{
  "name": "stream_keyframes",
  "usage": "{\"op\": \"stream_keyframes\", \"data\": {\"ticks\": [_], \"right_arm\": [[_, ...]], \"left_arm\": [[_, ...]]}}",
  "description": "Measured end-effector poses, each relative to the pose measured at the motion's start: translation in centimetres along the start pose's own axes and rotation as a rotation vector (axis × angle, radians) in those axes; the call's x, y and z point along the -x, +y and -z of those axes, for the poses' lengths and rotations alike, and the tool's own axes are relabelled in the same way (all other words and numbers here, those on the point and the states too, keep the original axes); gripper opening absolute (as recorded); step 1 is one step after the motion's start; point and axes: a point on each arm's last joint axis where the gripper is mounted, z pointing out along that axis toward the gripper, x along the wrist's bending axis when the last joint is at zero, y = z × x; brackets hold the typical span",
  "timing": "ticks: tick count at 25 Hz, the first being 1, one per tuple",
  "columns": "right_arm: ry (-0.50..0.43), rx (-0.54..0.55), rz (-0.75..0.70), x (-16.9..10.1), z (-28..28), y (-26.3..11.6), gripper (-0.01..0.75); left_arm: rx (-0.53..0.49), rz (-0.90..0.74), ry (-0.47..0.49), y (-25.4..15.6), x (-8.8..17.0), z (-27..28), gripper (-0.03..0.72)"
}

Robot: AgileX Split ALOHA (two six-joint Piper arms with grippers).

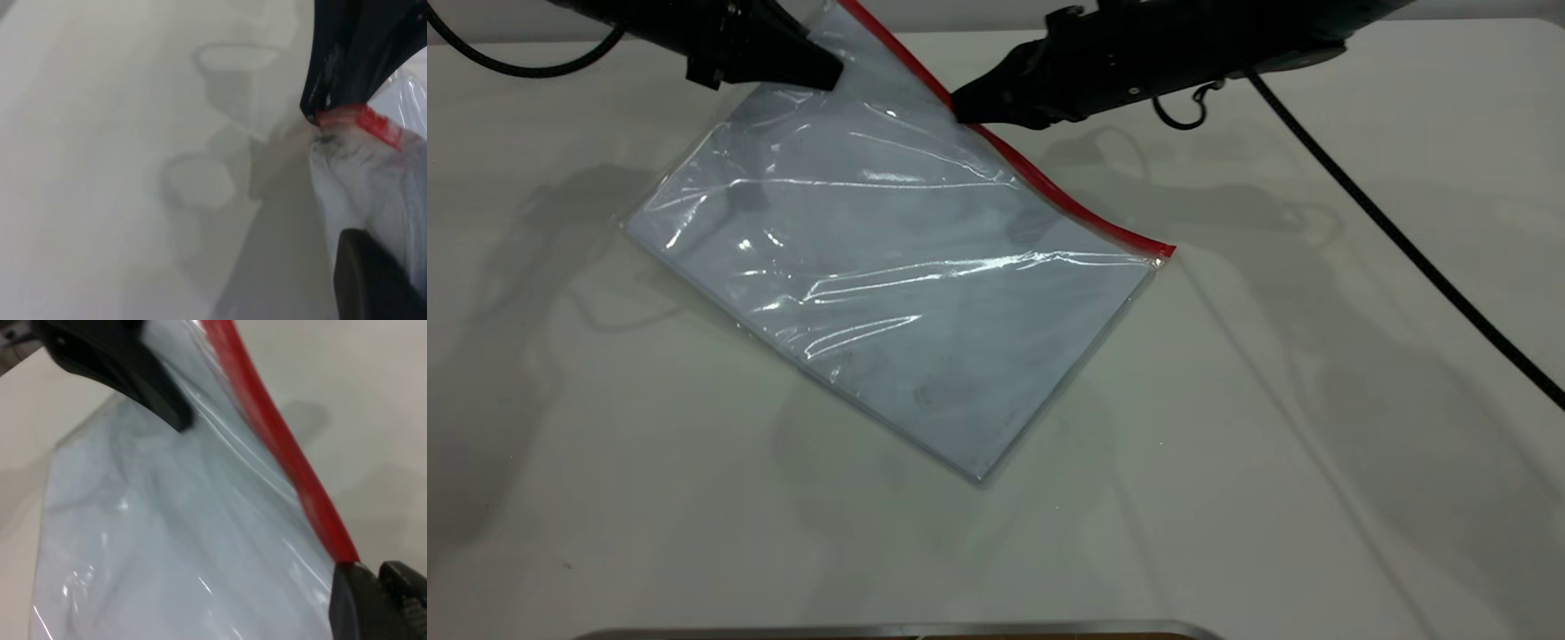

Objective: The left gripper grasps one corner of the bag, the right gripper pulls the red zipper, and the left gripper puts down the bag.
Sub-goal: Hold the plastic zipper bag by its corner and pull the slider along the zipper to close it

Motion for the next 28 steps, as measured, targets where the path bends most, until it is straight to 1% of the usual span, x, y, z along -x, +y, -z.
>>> {"op": "stream_keyframes", "data": {"ticks": [4,8,10,13,16,18,22,25,28], "right_arm": [[-0.036,-0.034,-0.001,1.3,0.9,-0.6,0.034],[-0.038,-0.122,-0.006,2.2,1.8,-1.7,0.034],[-0.014,-0.168,-0.019,2.5,2.4,-2.2,0.034],[0.057,-0.227,-0.054,2.7,3.5,-2.9,0.035],[0.128,-0.266,-0.069,2.9,5.0,-3.1,0.035],[0.158,-0.289,-0.090,3.3,6.0,-3.2,0.035],[0.183,-0.316,-0.152,4.2,8.1,-3.4,0.035],[0.179,-0.349,-0.174,4.8,9.2,-3.7,0.038],[0.169,-0.398,-0.183,5.1,9.7,-4.2,0.059]], "left_arm": [[0.046,-0.007,0.028,0.3,-0.3,0.3,0.055],[0.061,-0.008,0.040,0.4,-0.4,0.5,0.055],[0.062,-0.009,0.039,0.4,-0.4,0.5,0.055],[0.066,-0.010,0.030,0.4,-0.3,0.5,0.055],[0.072,-0.011,0.021,0.5,-0.3,0.5,0.055],[0.078,-0.010,0.023,0.7,-0.3,0.6,0.055],[0.089,-0.014,0.028,1.1,-0.3,0.8,0.055],[0.094,-0.013,0.030,1.2,-0.3,0.8,0.055],[0.094,-0.013,0.030,1.2,-0.3,0.8,0.055]]}}
